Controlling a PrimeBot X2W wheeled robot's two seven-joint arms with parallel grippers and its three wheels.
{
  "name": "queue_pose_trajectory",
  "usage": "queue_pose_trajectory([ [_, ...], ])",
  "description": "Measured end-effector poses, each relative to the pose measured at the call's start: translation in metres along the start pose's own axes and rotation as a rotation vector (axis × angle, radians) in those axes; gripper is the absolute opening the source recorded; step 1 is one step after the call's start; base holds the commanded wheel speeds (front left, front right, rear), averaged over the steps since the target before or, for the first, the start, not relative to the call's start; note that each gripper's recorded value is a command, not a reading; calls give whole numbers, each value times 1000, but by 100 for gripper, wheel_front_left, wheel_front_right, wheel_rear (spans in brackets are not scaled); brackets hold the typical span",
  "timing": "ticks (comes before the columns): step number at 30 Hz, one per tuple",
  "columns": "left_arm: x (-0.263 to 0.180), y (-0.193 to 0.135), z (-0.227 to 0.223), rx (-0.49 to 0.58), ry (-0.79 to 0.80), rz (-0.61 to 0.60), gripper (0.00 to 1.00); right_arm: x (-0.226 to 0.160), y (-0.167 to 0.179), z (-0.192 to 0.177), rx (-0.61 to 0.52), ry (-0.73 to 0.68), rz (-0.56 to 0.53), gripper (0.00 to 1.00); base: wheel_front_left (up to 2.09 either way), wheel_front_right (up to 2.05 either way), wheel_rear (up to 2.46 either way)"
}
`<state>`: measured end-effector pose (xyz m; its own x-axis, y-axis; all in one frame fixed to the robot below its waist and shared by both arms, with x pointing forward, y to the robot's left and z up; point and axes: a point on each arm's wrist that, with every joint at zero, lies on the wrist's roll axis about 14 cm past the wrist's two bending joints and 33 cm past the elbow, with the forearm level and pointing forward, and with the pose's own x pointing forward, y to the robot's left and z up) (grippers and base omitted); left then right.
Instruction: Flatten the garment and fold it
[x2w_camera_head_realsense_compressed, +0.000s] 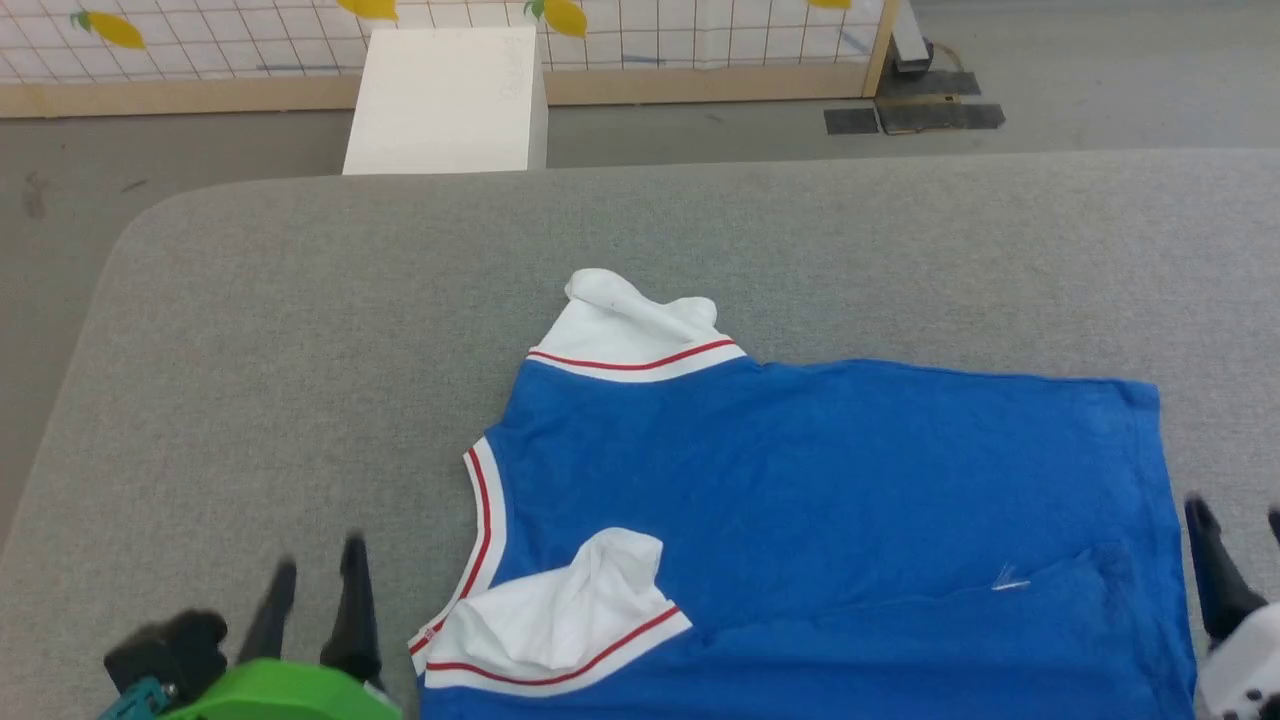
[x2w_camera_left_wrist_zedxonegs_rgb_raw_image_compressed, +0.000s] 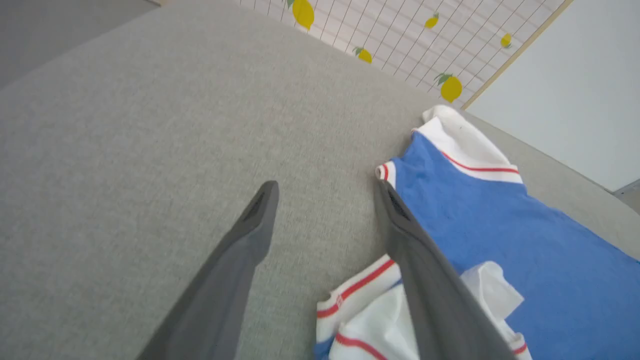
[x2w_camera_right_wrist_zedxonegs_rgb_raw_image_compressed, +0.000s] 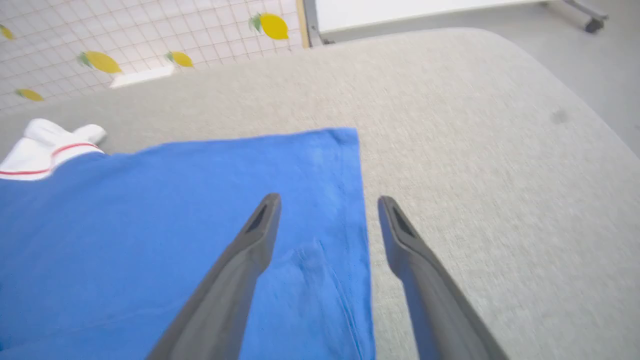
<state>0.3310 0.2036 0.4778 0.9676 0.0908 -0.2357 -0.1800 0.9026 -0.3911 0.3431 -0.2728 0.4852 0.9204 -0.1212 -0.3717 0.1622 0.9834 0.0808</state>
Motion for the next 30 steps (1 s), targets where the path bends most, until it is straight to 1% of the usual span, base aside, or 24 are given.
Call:
queue_pose_trajectory([
  [2,6,-18,24,39,-123,-66,100,3,12,19,-15,-101,29,100,0,0,0],
  [4,11,-30,42,75,-231,-106,100,5,23,31,-40,-180,55,100,0,0,0],
  [6,14,-43,52,111,-305,-147,100,5,33,43,-50,-259,78,100,0,0,0],
  [9,23,-54,54,150,-341,-172,100,6,41,46,-61,-315,93,100,0,0,0],
  [13,43,-76,56,210,-344,-245,100,11,49,38,-56,-313,102,100,0,0,0],
  [20,93,-110,70,323,-266,-371,100,29,50,27,-49,-289,97,100,0,0,0],
  [25,136,-124,61,400,-126,-426,100,45,52,17,-39,-258,100,100,0,0,0],
  [28,159,-130,46,449,-22,-458,100,54,50,8,-35,-232,96,100,0,0,0],
  [30,173,-133,31,452,67,-475,100,60,48,1,-36,-210,90,100,0,0,0],
])
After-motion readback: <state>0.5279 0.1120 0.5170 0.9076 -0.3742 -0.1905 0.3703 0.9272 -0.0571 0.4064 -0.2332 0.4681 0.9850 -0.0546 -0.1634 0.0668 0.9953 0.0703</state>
